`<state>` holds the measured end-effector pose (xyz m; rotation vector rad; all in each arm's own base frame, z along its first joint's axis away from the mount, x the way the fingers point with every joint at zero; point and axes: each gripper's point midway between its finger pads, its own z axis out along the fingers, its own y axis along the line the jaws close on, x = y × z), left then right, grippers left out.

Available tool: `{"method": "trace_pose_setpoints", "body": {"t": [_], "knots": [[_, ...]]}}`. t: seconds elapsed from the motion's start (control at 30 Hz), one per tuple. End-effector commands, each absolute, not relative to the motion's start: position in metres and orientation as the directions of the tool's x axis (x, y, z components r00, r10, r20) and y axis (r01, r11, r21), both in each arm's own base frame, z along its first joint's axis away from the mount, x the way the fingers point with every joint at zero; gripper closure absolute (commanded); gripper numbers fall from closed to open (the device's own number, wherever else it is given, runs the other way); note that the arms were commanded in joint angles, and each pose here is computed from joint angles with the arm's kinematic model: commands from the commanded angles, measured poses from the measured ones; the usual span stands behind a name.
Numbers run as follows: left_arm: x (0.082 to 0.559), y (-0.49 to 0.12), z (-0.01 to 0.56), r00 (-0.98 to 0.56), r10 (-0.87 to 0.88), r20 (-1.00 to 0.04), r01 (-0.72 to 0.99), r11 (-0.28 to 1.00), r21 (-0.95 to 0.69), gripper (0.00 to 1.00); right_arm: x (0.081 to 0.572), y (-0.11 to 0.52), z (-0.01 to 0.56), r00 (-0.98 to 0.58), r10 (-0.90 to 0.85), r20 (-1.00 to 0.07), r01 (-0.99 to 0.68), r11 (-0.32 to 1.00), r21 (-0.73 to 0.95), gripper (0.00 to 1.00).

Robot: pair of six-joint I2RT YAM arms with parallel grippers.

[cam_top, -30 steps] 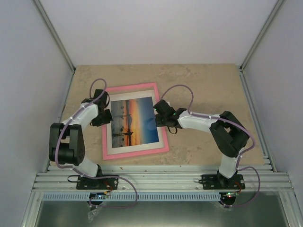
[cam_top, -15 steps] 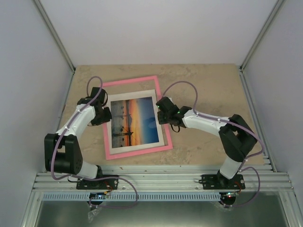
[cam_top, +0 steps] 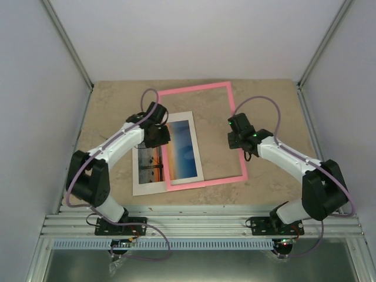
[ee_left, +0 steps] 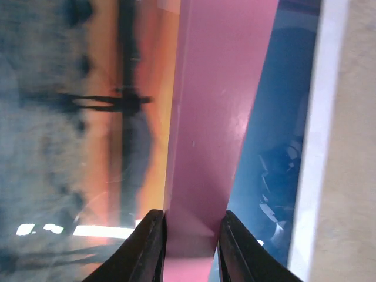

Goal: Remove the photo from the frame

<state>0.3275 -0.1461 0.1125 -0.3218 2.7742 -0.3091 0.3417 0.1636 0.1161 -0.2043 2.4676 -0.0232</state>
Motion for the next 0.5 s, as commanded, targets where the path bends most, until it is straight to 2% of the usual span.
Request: {"method": "trace_pose_setpoints", "body": {"t": [0.0,0.27,0.47], "knots": [[0.361,-0.262,0.169,-0.906,-0.281,-0.316,-0.035,0.794,-0.606,1.0,0.341,0.137,0.117,-0.763,-0.22,-0.608,-0.18,0.975,-0.128,1.0],[0.374,-0.361,0.165,-0.939,-0.199,-0.282,0.047,0.734,-0.677,1.0,0.366,0.059,0.109,-0.794,-0.164,-0.586,-0.054,0.978,-0.201,1.0],[0.385,-0.414,0.138,-0.957,-0.143,-0.252,0.069,0.733,-0.677,1.0,0.379,0.003,0.09,-0.84,-0.069,-0.539,0.063,0.973,-0.222,1.0]]}}
